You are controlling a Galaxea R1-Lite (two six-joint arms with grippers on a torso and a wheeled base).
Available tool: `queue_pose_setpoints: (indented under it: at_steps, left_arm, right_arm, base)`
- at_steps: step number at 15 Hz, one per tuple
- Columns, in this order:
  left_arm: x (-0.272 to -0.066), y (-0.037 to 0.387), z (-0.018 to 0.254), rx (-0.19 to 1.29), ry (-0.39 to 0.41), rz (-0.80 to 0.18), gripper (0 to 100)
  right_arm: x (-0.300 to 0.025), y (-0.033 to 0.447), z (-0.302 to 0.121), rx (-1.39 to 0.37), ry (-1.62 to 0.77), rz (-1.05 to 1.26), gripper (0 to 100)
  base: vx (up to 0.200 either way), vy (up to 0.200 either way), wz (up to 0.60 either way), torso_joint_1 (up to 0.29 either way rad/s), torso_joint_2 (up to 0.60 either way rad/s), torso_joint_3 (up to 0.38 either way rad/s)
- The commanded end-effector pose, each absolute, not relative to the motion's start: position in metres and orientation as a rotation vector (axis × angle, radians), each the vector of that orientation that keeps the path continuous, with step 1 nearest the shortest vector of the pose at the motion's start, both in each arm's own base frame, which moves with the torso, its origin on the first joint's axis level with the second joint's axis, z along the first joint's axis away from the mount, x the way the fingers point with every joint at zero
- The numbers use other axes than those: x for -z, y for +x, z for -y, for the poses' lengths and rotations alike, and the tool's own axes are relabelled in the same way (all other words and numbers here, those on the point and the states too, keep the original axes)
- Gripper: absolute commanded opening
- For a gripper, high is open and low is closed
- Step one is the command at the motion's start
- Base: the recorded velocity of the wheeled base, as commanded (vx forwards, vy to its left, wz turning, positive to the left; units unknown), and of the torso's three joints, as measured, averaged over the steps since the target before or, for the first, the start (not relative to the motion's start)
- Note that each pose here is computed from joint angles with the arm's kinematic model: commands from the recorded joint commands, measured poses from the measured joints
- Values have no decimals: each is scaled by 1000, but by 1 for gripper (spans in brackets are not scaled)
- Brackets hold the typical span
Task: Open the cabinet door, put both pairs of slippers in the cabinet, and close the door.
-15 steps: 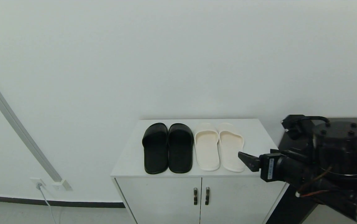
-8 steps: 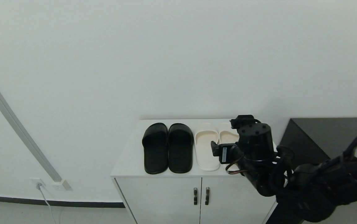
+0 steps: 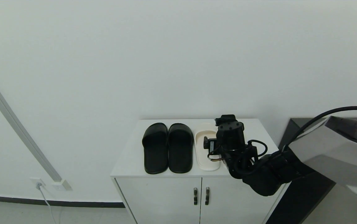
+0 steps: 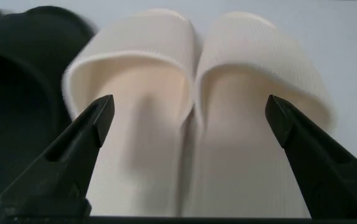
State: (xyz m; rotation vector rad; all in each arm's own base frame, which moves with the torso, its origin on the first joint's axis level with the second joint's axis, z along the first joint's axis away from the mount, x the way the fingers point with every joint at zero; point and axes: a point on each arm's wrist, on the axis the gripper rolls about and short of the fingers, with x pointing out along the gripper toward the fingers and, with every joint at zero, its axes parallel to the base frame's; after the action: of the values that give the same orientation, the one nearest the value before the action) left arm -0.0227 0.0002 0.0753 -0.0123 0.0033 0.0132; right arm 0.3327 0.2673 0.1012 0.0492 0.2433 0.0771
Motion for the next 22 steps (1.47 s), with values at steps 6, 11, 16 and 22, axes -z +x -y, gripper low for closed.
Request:
queue_pose_setpoints:
  at_steps: [6,11,16,22]
  left_arm:
    - [-75,-23,0,-14,-14,-3,0]
    - [-75,-23,0,-14,-14,-3,0]
    - [-75,-23,0,-14,-14,-3,0]
    - [-75,-23,0,-14,-15,-3,0]
  right_arm:
    - [-87,379,-272,-27,55,-242,100]
    - [-82,392,-275,-18,59,-237,0]
    - [-83,392,-275,-15,50,-242,0]
    - [-142,343,-254,-56,48,-198,0]
  base:
    - [0,0,0,0,0,0]
    - [0,0,0,0,0,0]
    - [0,0,0,0,0,0]
    - [0,0,0,0,0,0]
